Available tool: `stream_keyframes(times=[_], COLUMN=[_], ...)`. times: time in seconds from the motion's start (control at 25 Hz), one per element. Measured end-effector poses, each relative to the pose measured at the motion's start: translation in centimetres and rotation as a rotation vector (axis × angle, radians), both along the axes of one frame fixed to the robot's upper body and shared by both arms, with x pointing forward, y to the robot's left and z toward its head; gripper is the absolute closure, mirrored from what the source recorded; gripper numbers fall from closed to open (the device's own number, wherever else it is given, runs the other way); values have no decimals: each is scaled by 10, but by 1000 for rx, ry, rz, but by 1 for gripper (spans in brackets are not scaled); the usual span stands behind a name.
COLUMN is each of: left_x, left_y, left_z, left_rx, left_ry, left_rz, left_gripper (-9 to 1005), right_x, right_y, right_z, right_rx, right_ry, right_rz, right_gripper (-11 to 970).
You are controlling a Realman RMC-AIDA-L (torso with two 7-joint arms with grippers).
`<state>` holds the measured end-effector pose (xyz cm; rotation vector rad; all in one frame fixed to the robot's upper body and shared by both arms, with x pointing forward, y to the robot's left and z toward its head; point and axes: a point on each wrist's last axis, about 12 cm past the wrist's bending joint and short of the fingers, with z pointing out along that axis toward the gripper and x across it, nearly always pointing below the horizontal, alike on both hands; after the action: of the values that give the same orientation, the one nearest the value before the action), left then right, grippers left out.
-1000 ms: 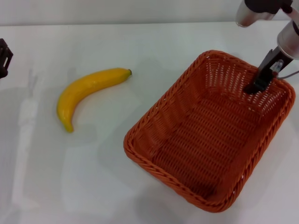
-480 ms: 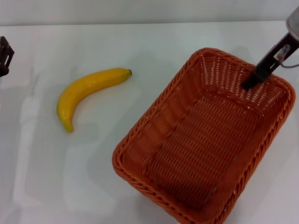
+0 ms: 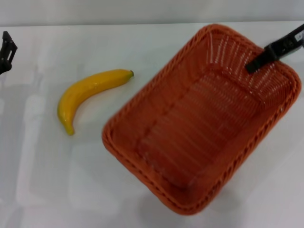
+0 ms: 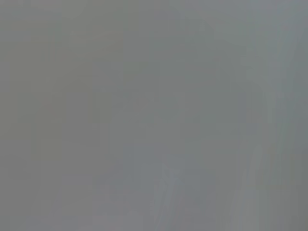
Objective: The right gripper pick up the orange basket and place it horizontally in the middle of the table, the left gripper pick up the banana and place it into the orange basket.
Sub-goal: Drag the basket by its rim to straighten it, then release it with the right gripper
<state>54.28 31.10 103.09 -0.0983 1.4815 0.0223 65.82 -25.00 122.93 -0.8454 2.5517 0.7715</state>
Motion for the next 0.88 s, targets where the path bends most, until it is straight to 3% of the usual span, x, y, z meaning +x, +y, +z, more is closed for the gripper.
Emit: stream_keyframes(times=[0.32, 0.88], left_x=[0, 1], left_y=[0, 1], left_z=[0, 1], left_rx=[3, 0], left_ry=[-1, -4], left_rz=[-1, 5], left_gripper=[135, 134], right_x=[-3, -14], right_y=[-22, -58], right_z=[-4, -40], right_rx=[179, 213], right_ry=[10, 10], right_rz=[-110, -308], right_gripper=[839, 836])
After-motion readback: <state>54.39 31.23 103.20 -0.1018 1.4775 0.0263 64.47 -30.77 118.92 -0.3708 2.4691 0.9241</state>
